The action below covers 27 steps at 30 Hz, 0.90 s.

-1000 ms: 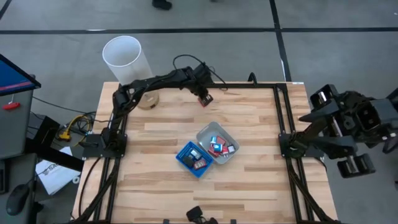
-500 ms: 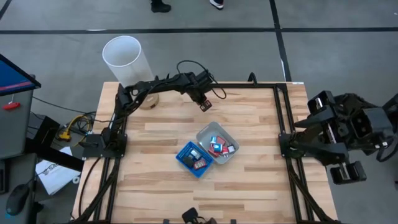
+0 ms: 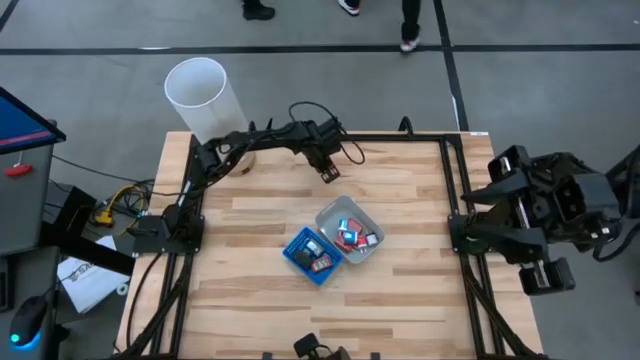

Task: Pick & Place Office items
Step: Put the red digital timer into the blue bin

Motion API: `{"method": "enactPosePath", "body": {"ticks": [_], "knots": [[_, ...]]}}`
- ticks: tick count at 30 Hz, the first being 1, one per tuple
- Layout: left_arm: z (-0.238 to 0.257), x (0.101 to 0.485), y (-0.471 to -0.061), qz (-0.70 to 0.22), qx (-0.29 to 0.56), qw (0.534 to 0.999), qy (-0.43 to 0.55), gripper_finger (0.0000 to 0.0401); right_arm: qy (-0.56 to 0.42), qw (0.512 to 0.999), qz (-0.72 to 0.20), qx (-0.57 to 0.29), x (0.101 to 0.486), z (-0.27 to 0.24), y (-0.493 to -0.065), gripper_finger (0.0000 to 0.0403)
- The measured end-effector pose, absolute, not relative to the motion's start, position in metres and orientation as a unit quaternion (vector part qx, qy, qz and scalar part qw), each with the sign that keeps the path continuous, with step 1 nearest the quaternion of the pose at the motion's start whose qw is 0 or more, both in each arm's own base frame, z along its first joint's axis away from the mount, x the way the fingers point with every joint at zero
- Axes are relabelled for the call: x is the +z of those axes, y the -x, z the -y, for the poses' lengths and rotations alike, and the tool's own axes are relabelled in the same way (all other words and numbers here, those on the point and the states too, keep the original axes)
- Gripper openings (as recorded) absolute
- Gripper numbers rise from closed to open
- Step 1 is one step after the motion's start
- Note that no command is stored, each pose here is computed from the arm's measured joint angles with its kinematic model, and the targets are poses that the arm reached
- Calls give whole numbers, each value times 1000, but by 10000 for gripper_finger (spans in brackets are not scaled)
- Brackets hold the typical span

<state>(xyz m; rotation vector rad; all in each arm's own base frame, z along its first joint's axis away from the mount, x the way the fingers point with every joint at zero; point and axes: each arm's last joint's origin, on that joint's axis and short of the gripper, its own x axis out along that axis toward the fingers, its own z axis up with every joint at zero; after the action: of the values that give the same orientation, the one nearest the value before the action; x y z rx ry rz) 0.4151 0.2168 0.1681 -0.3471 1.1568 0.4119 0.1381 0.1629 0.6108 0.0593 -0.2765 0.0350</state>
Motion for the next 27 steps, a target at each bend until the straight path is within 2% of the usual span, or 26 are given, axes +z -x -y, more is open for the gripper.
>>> {"method": "enactPosePath", "body": {"ticks": [9, 16, 18, 22, 25, 27], "knots": [[-217, 167, -415, -533, 175, 806, 186, 0, -32, 989, 143, 15, 611, -166, -142, 185], [-205, 174, -409, -557, 138, 785, 232, 0, -24, 991, 128, -12, 608, -164, -145, 185], [-186, 199, -409, -548, 108, 797, 230, 0, -16, 993, 112, -26, 604, -165, -147, 185], [-115, 275, -410, -479, 48, 863, 155, 0, -2, 992, 53, -117, 592, -163, -149, 185], [-56, 319, -397, -415, 71, 900, 111, 0, 4, 978, 11, -210, 580, -160, -147, 185], [-22, 341, -379, -371, 119, 916, 96, 0, 17, 965, -7, -260, 567, -159, -144, 185]]}}
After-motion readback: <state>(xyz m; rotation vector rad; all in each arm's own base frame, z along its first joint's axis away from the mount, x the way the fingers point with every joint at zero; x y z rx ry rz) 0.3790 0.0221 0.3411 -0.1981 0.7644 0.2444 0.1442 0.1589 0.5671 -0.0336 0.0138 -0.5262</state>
